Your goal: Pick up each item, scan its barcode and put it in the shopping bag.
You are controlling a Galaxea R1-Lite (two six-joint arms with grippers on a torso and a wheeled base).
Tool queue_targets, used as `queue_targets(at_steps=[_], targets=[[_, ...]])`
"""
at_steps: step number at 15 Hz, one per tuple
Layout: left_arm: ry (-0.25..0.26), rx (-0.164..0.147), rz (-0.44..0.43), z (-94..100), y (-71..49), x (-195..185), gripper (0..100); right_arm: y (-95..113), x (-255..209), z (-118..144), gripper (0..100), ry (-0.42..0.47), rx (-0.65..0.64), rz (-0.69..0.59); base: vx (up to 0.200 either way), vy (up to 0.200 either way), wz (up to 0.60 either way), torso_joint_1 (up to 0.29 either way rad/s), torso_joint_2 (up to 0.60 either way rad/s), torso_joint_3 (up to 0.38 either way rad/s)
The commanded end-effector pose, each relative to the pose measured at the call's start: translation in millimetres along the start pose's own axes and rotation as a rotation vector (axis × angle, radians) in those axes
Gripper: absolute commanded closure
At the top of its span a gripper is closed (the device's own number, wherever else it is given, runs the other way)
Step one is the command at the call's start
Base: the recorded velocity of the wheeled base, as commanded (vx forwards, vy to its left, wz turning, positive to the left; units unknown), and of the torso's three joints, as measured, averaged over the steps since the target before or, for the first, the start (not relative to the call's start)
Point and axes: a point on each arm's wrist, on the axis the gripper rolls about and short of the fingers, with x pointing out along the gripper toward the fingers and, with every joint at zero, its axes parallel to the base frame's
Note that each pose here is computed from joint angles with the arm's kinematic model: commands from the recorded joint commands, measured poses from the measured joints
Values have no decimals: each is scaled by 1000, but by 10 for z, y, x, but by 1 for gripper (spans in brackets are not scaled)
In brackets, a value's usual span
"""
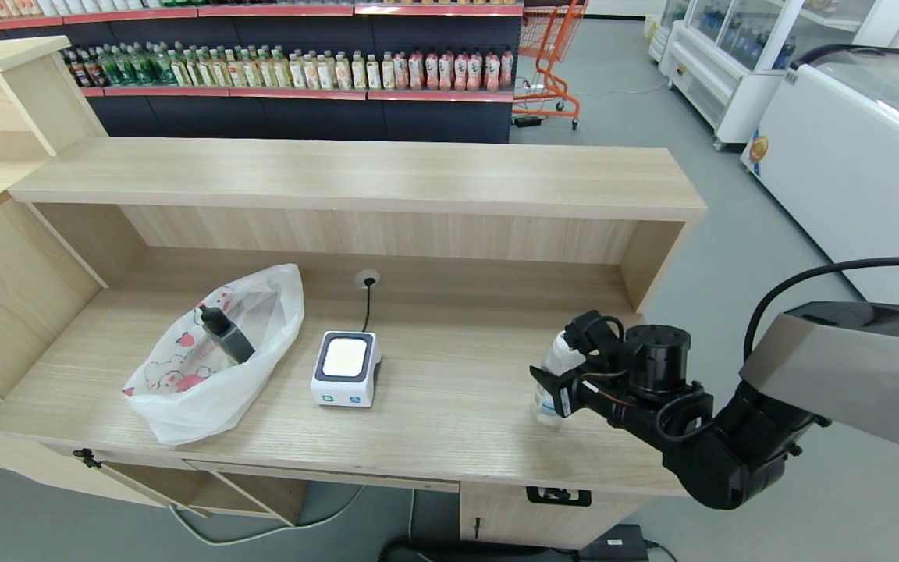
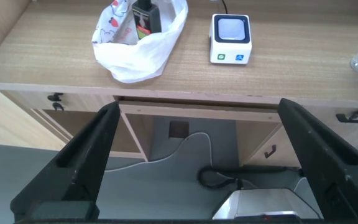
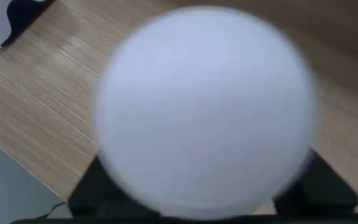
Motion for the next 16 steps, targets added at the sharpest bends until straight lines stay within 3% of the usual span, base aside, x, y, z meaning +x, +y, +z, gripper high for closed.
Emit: queue_targets(at_steps=[1, 16], targets=[[1, 0, 0, 1, 0, 1, 0, -2, 67, -44, 100, 4, -2, 0, 0, 0, 0, 0, 0, 0], [1, 0, 0, 1, 0, 1, 0, -6, -44, -266, 100, 45, -17, -4, 0, 0, 0, 0, 0, 0]])
